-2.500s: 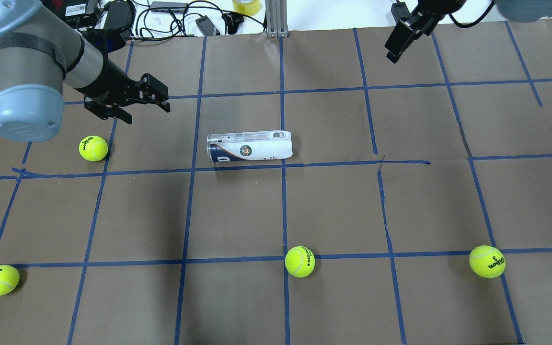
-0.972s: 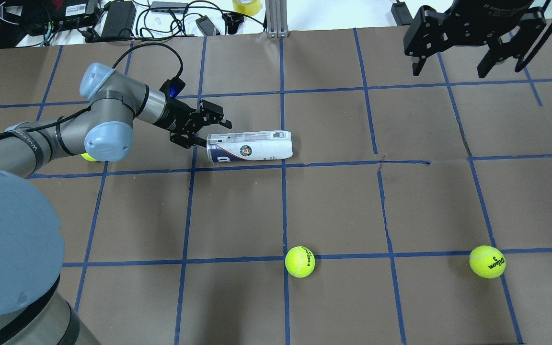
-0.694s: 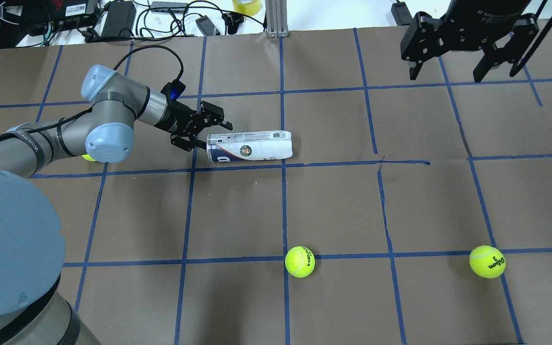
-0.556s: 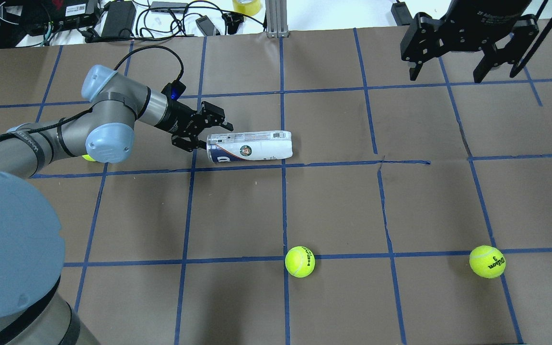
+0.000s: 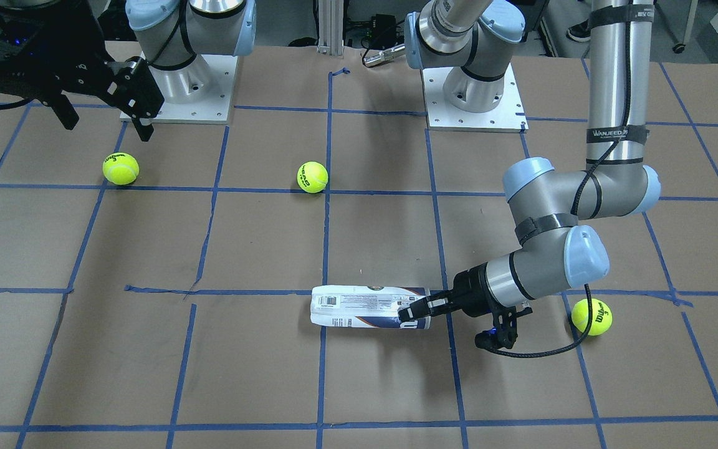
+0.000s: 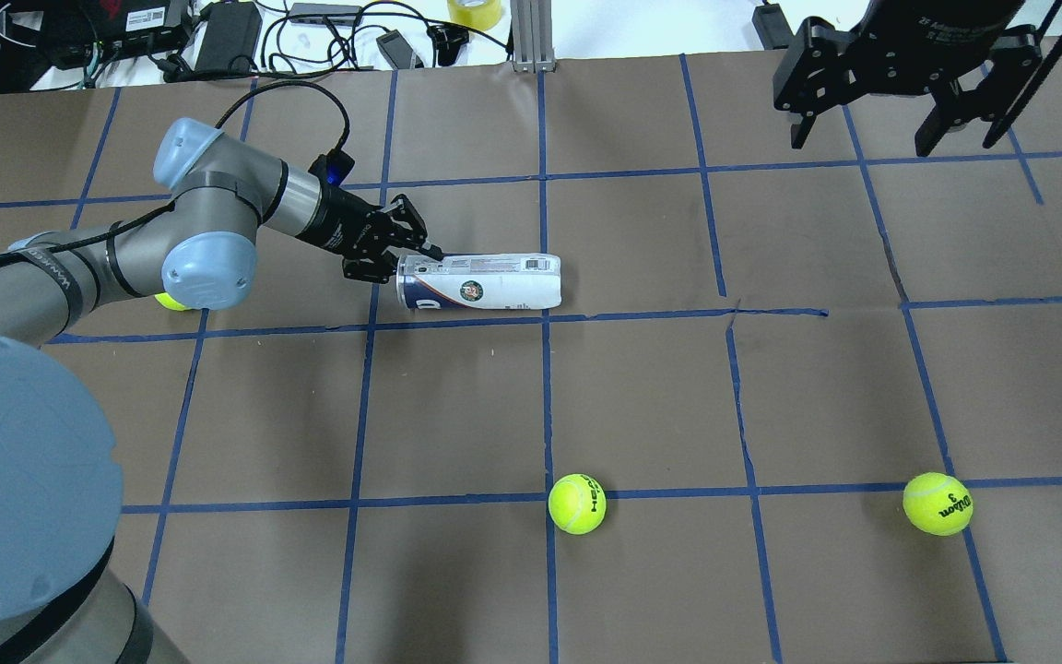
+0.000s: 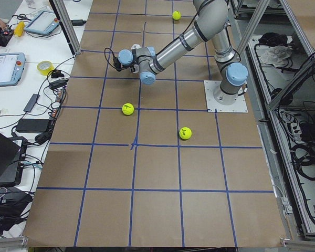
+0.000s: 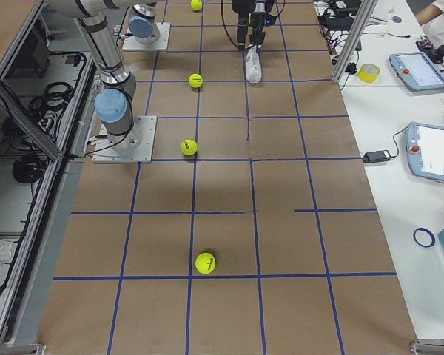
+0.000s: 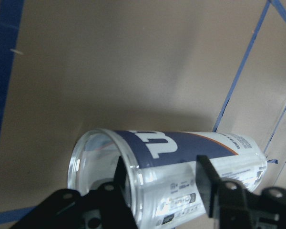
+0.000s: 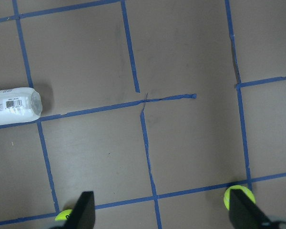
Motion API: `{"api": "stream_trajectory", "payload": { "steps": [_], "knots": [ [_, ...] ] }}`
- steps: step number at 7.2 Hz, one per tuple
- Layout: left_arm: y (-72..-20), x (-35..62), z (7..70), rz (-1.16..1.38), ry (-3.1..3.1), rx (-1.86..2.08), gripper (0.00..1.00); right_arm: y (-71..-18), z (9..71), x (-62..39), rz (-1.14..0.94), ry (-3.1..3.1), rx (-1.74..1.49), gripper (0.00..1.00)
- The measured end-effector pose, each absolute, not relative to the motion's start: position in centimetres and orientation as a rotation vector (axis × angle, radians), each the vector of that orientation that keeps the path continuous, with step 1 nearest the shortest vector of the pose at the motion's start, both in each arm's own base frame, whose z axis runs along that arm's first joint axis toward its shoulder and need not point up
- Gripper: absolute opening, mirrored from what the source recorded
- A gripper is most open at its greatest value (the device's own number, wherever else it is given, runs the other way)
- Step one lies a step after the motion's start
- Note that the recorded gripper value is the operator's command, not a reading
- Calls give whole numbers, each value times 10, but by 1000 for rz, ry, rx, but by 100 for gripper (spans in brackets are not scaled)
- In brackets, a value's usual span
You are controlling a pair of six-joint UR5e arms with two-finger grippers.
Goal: Lift up tennis ball bucket
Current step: 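Lift the tube with the left gripper and tilt it upright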
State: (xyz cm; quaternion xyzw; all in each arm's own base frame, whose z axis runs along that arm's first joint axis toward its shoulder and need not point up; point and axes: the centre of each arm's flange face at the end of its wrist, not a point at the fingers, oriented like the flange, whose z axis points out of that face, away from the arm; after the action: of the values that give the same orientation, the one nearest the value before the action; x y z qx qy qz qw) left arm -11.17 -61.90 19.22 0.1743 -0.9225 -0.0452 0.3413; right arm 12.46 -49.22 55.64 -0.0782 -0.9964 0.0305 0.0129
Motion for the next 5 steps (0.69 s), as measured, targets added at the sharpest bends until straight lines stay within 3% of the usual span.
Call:
{"api": "stream_trajectory", "payload": {
  "steps": [5],
  "knots": [
    [-679,-126,335,168,-2545,688,0,-491,552,124,86,-3104,-241,100]
  ]
}}
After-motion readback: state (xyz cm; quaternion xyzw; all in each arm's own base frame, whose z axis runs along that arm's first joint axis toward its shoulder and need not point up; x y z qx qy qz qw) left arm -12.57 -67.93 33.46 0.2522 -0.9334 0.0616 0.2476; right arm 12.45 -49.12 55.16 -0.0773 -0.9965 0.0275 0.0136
